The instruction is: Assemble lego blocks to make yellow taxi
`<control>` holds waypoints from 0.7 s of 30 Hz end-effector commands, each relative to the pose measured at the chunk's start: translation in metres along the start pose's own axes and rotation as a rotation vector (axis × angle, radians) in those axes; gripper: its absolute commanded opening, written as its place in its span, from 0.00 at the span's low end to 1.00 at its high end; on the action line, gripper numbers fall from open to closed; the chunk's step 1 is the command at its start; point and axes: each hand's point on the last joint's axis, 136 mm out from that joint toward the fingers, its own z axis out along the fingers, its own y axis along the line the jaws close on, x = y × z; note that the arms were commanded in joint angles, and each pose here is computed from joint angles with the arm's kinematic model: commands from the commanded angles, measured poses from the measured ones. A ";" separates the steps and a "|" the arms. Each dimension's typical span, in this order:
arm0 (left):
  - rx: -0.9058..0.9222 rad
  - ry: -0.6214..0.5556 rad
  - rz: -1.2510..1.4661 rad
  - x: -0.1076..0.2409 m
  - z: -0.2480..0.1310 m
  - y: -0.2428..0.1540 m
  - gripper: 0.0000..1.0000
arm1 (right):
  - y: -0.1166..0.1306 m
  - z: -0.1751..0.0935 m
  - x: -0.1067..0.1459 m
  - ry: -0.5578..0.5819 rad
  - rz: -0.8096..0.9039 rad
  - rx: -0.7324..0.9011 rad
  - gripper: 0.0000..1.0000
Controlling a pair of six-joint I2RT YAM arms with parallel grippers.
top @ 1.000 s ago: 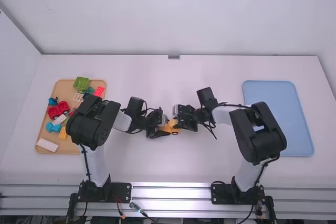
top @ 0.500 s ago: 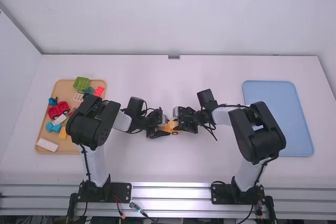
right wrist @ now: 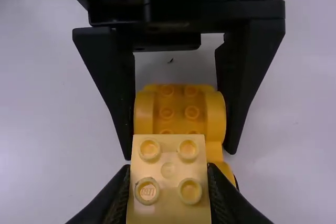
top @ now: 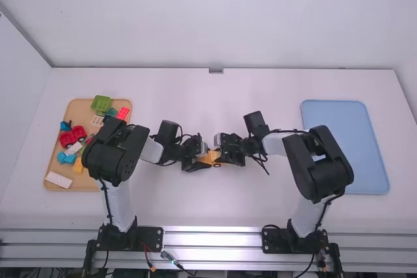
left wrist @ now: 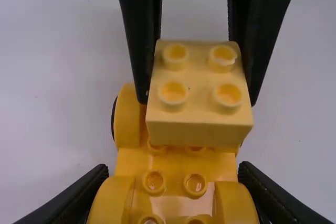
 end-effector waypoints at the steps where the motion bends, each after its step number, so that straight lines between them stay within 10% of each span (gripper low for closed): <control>1: 0.007 0.028 -0.045 0.010 0.002 -0.005 0.58 | 0.005 0.003 0.002 -0.010 0.011 -0.019 0.05; 21: 0.007 0.028 -0.046 0.010 0.002 -0.005 0.59 | 0.006 0.003 0.006 0.010 0.020 -0.018 0.13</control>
